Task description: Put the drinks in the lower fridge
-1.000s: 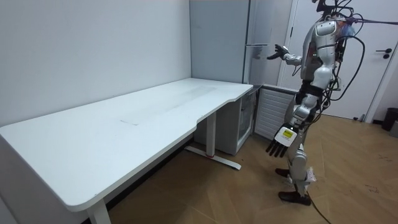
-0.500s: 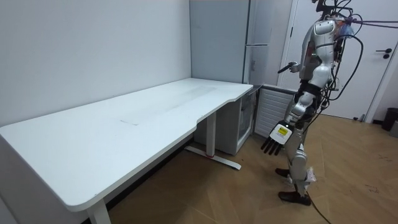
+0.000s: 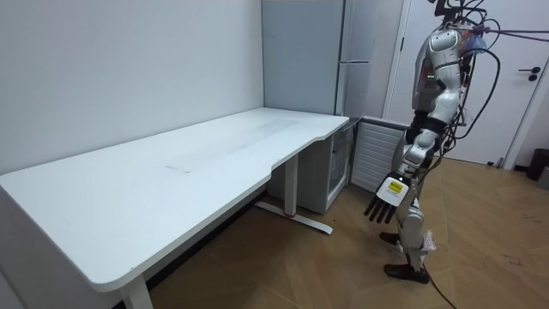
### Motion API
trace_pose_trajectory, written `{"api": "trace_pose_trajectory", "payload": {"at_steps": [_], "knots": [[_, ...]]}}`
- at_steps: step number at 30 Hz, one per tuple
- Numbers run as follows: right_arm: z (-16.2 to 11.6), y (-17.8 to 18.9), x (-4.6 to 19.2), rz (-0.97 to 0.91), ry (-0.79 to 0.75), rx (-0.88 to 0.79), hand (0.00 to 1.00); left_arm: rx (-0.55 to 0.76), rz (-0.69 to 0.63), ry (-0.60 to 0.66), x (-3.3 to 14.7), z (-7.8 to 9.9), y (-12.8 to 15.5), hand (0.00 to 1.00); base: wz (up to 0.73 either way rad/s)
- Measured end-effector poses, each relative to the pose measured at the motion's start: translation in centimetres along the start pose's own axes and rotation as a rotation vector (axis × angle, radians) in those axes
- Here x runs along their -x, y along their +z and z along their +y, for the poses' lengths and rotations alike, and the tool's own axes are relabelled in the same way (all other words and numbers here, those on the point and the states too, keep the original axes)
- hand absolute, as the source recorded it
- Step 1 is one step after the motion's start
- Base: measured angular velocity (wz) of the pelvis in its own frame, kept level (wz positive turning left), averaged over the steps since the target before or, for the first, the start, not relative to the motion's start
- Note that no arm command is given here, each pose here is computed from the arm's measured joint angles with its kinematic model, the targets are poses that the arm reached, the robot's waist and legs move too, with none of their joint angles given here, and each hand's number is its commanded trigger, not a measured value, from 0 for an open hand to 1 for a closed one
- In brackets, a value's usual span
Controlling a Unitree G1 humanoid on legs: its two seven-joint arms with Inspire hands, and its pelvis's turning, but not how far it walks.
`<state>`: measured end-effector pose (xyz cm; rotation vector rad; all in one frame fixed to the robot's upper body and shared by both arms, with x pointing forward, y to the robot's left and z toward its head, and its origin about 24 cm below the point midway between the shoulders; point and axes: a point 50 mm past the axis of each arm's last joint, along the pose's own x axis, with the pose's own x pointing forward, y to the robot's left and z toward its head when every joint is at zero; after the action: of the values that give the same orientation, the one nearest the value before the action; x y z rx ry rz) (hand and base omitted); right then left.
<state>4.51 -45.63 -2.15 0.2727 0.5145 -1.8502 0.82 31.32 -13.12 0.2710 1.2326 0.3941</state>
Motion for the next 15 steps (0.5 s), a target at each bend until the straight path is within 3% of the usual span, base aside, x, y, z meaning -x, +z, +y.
{"api": "trace_pose_trajectory", "payload": {"at_steps": [5,15], "knots": [[-3.3,-0.9,-1.8,0.126,-0.063,0.038,0.0,-0.003,0.048,0.013,0.1,0.5,-0.5,0.0,0.14],[-5.7,-4.3,-2.0,0.272,-0.004,0.094,0.0,-0.015,0.081,-0.022,0.0,0.3,-0.8,0.0,-0.01]]}}
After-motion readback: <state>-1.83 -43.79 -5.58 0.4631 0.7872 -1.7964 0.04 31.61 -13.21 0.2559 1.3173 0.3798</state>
